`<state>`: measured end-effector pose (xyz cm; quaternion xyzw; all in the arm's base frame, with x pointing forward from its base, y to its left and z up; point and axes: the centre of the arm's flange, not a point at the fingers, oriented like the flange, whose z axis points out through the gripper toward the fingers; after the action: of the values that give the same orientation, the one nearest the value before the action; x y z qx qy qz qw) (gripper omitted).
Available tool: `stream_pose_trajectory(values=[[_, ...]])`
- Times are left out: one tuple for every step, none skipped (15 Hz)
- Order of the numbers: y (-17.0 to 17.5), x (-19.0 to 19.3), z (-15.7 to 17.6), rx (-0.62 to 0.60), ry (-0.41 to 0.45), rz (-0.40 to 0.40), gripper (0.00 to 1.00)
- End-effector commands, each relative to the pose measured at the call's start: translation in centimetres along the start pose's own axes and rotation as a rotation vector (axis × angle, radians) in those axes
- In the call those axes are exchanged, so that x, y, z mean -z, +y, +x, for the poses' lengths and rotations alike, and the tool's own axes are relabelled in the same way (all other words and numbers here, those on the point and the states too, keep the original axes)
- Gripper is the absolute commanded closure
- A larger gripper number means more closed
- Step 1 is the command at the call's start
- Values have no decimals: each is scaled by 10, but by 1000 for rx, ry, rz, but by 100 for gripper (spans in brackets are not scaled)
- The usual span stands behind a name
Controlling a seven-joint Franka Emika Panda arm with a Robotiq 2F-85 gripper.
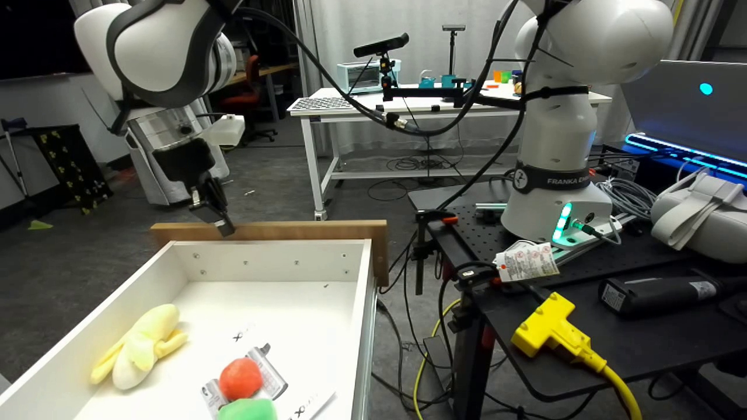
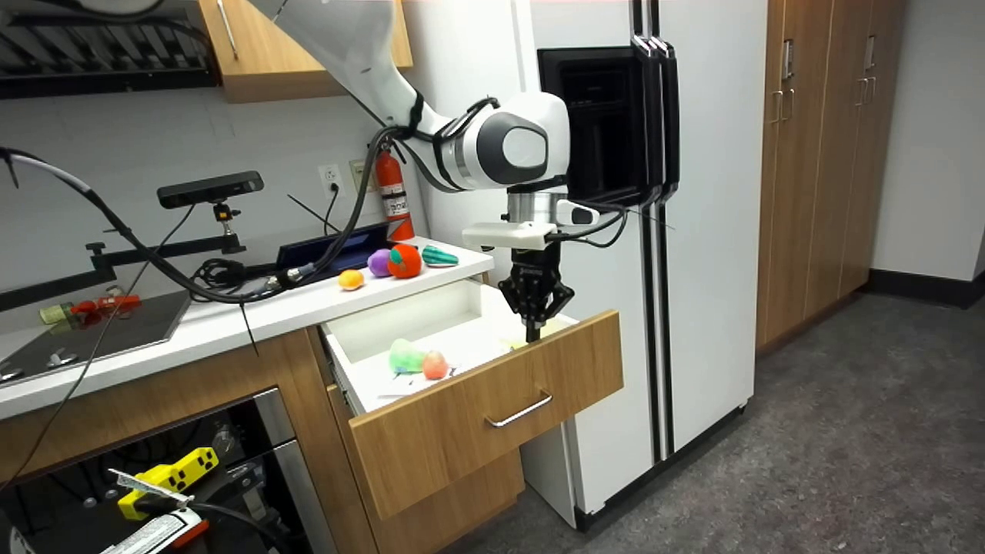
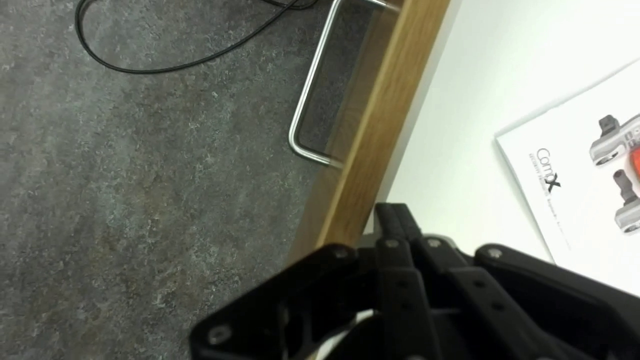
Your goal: Open the drawer
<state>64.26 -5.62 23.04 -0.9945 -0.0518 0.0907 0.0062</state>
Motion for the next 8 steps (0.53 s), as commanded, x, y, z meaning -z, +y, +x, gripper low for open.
stream_pose_trajectory(values=[[-21,22,-11,20,39,8,100],[-30,28,-11,34,48,11,100],[-42,35,-11,54,58,17,100],[-52,41,-11,71,69,20,100],[-66,49,-11,93,83,27,100],[-79,56,-11,114,97,33,100],[-93,63,-11,136,109,40,100],[-107,69,-11,159,121,45,100]])
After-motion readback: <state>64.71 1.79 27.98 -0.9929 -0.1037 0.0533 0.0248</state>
